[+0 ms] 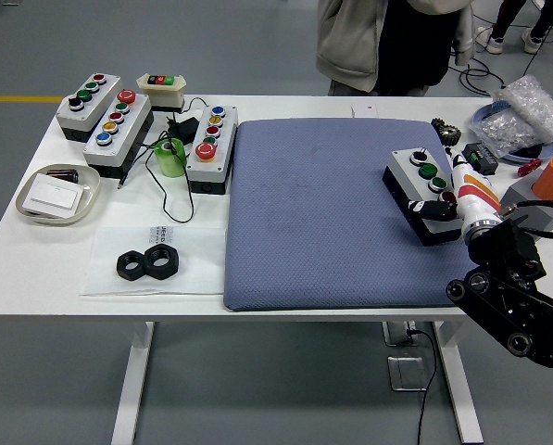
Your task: Pick up the button,place it on the desk,press the button,press the button
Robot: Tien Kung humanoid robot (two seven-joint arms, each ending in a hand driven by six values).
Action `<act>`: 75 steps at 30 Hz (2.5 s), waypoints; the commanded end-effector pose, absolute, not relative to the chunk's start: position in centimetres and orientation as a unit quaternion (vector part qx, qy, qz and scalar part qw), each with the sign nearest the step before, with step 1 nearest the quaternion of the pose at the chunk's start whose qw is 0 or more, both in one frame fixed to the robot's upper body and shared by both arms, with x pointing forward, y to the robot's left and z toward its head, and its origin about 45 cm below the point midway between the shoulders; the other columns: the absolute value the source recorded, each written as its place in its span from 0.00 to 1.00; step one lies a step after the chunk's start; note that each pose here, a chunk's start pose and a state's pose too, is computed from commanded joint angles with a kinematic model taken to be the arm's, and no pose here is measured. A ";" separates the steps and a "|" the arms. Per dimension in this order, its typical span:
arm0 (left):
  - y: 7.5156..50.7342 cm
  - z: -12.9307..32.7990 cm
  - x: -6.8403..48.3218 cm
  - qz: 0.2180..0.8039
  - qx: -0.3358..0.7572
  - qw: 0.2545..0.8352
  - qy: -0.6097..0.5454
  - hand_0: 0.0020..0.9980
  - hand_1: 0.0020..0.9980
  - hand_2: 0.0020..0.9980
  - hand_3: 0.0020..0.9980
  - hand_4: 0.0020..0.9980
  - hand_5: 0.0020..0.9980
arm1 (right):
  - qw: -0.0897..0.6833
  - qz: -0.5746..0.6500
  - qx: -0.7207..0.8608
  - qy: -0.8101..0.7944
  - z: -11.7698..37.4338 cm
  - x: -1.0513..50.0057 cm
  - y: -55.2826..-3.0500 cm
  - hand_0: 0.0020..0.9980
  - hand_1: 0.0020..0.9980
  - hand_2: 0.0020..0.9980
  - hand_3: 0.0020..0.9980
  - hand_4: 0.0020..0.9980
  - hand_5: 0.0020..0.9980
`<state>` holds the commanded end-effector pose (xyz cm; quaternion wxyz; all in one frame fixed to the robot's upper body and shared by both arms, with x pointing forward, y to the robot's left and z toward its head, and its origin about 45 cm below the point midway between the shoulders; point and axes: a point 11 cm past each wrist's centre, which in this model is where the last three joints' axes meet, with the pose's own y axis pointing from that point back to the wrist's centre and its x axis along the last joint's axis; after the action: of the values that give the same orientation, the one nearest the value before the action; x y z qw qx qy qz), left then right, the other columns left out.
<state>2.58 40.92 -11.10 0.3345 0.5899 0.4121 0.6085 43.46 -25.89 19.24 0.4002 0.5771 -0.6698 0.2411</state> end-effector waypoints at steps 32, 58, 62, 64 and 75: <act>40.9 -11.1 3.1 0.613 0.586 0.336 0.410 0.77 0.80 0.88 0.80 0.57 1.00 | 0.464 0.223 0.552 -0.656 18.2 44.7 -26.3 0.61 0.52 0.64 0.83 0.92 0.18; 41.0 -11.0 3.0 0.614 0.586 0.336 0.409 0.77 0.80 0.89 0.80 0.56 1.00 | 0.386 0.386 0.631 -0.551 20.9 43.9 -23.5 0.26 0.24 0.39 0.54 0.79 0.00; 41.0 -11.0 2.9 0.613 0.587 0.335 0.410 0.77 0.80 0.89 0.80 0.56 1.00 | 0.343 0.433 0.677 -0.487 21.6 43.0 -21.5 0.26 0.24 0.39 0.54 0.79 0.00; 41.0 -11.0 2.9 0.612 0.587 0.335 0.410 0.77 0.80 0.89 0.80 0.56 1.00 | 0.324 0.457 0.694 -0.452 21.9 42.5 -20.5 0.26 0.23 0.39 0.54 0.79 0.00; 41.1 -11.0 2.7 0.611 0.589 0.334 0.410 0.77 0.80 0.89 0.80 0.56 1.00 | 0.291 0.554 0.723 -0.293 21.3 39.8 -17.1 0.26 0.24 0.39 0.56 0.83 0.01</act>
<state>2.75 41.07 -11.05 0.3340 0.5890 0.4096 0.6113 39.79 -17.09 21.34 0.2914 0.7228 -0.2932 0.5537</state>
